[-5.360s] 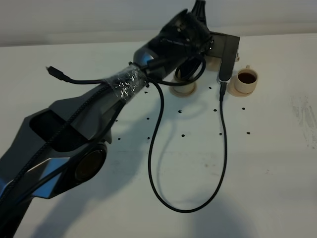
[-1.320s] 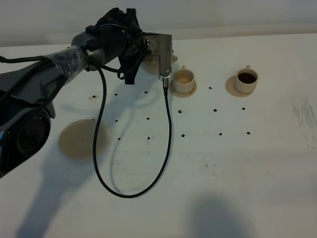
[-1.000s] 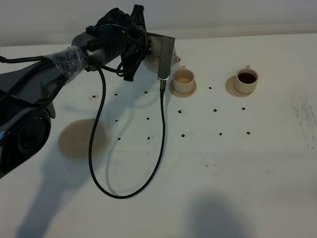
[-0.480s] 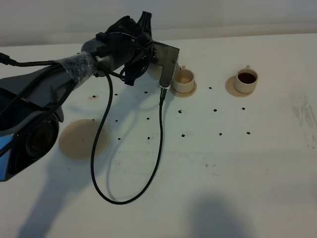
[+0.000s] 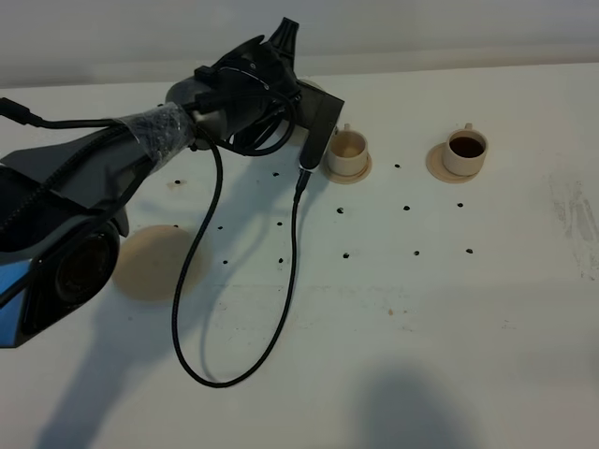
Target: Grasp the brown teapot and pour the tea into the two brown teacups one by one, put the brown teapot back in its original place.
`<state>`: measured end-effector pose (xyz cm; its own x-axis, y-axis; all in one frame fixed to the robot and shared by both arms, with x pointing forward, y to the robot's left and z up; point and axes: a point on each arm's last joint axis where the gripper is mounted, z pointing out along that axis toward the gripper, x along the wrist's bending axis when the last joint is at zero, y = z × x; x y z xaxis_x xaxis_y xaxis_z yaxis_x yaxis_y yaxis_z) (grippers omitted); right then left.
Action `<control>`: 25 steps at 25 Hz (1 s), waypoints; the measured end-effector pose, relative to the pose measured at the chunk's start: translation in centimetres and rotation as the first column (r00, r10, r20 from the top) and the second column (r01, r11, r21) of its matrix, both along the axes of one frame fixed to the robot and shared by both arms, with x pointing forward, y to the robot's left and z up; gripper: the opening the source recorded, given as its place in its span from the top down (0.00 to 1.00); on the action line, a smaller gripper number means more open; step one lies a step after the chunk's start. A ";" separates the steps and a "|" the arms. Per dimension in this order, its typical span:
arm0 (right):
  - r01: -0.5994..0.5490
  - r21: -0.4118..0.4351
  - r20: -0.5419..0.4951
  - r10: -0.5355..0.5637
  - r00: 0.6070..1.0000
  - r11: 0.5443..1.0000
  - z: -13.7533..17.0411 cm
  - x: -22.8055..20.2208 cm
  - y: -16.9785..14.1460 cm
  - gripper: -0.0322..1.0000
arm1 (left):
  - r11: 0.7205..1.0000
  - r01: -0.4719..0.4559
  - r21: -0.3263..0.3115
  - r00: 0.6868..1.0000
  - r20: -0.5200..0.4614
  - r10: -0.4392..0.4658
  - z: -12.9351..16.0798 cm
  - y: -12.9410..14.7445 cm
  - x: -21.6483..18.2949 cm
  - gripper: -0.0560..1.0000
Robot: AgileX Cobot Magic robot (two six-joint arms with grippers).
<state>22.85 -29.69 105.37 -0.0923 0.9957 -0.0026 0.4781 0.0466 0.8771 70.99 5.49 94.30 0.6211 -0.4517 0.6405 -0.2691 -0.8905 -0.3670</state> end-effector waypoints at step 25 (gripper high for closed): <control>0.000 0.000 0.000 0.000 1.000 1.000 0.0 0.0 0.0 0.55 | 0.984 0.100 0.146 0.991 0.077 -0.112 0.7 -1.8 -0.7 0.87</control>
